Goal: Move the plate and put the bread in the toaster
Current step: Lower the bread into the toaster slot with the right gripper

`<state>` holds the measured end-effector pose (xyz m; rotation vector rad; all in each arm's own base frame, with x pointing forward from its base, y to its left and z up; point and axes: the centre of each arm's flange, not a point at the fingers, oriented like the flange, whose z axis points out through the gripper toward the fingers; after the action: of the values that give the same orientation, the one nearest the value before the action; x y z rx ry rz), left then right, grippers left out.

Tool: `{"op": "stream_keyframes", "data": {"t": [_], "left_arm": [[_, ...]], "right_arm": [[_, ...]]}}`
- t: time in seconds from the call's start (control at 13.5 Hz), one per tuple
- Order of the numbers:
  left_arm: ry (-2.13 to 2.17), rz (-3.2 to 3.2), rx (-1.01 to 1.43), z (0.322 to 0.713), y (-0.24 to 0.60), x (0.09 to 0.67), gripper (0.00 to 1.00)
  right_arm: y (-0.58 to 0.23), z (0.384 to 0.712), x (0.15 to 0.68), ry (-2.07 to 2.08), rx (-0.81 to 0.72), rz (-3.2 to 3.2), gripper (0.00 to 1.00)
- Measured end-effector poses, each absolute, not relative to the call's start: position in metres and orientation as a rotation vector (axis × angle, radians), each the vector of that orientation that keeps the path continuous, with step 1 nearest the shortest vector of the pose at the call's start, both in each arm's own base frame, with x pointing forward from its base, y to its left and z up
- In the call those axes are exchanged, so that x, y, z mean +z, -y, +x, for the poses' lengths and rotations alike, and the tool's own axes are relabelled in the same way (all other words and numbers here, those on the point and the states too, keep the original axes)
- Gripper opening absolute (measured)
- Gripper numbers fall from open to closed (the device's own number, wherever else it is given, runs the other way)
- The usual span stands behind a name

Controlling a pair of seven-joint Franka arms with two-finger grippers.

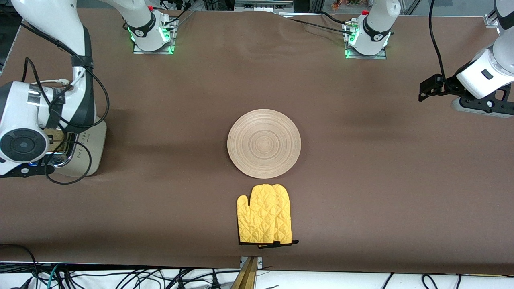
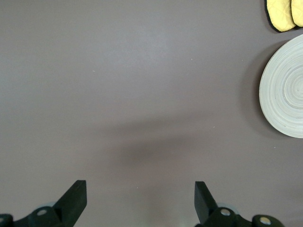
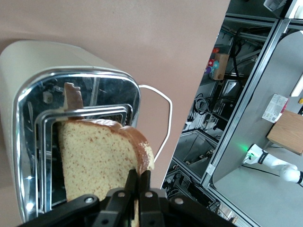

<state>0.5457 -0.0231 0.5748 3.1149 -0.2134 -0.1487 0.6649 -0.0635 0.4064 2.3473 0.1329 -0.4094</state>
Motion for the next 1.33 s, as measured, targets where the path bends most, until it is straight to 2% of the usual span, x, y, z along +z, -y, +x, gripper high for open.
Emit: {"op": "stream_keyframes", "data": {"t": [0.37,1.33], "left_arm": [[0.214,3.115,-0.149,0.546,0.023,0.575,1.0],[0.214,3.115,-0.15,0.546,0.023,0.575,1.0]], "right_arm": [[0.039,0.668,0.394,-0.115,-0.38,2.33,0.04],[0.038,0.67,0.41,-0.118,-0.308,2.354,0.04]]}}
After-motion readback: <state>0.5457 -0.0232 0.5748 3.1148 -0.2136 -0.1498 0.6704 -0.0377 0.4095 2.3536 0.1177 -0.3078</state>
